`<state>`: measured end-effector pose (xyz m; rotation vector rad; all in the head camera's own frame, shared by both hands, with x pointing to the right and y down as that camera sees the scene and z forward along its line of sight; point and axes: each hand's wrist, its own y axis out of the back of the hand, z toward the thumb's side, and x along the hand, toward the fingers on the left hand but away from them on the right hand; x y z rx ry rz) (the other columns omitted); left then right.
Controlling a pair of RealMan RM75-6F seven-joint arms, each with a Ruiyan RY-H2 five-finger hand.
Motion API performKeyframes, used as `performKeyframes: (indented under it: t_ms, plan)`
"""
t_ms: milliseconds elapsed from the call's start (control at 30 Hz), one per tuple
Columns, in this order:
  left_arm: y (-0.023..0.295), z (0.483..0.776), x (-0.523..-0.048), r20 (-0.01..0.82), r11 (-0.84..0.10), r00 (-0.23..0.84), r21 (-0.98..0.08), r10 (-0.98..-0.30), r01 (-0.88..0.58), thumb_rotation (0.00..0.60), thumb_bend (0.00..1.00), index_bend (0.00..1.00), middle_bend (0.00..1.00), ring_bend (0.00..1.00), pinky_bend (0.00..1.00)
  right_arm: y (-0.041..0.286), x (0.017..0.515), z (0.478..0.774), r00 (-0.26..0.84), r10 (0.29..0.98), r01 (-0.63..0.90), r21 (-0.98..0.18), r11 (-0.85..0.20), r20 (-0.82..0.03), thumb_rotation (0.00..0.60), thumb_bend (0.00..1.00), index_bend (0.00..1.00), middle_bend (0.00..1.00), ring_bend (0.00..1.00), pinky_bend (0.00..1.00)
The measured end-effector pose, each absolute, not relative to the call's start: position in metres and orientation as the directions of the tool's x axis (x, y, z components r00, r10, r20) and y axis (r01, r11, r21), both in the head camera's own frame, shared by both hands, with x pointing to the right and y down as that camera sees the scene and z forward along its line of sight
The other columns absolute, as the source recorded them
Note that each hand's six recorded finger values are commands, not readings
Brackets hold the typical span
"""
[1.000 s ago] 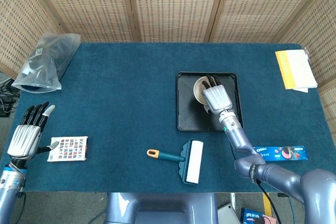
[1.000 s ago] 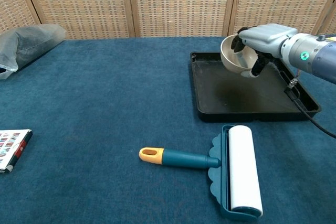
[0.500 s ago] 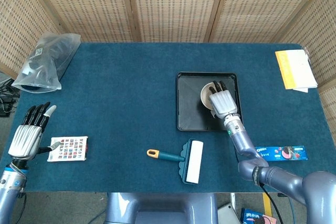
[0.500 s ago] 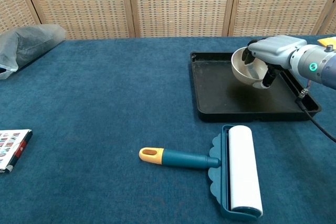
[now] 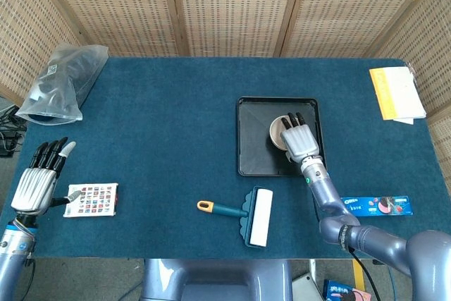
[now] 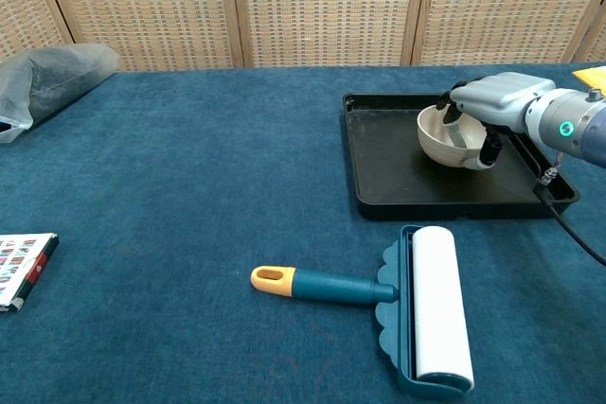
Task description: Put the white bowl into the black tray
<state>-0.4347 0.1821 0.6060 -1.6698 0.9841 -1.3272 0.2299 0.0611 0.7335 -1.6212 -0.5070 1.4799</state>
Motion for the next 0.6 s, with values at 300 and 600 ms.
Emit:
performKeyframes:
  t_ms: [300, 600]
  plan:
    - [0.182, 0.605, -0.435, 0.383, -0.401, 0.159, -0.91, -0.91, -0.106, 0.6, 0.06, 0.0, 0.0, 0.0, 0.0, 0.062, 0.227, 0.73, 0.219, 0.771, -0.252, -0.798, -0.548, -0.598, 0.6, 0.37, 0.22, 0.0, 0.0, 0.08]
    - [0.181, 0.603, -0.435, 0.37, -0.389, 0.158, -0.915, -0.916, -0.112, 0.6, 0.06, 0.0, 0.0, 0.0, 0.0, 0.061, 0.226, 0.713, 0.222, 0.797, -0.255, -0.822, -0.509, -0.562, 0.6, 0.37, 0.11, 0.0, 0.0, 0.07]
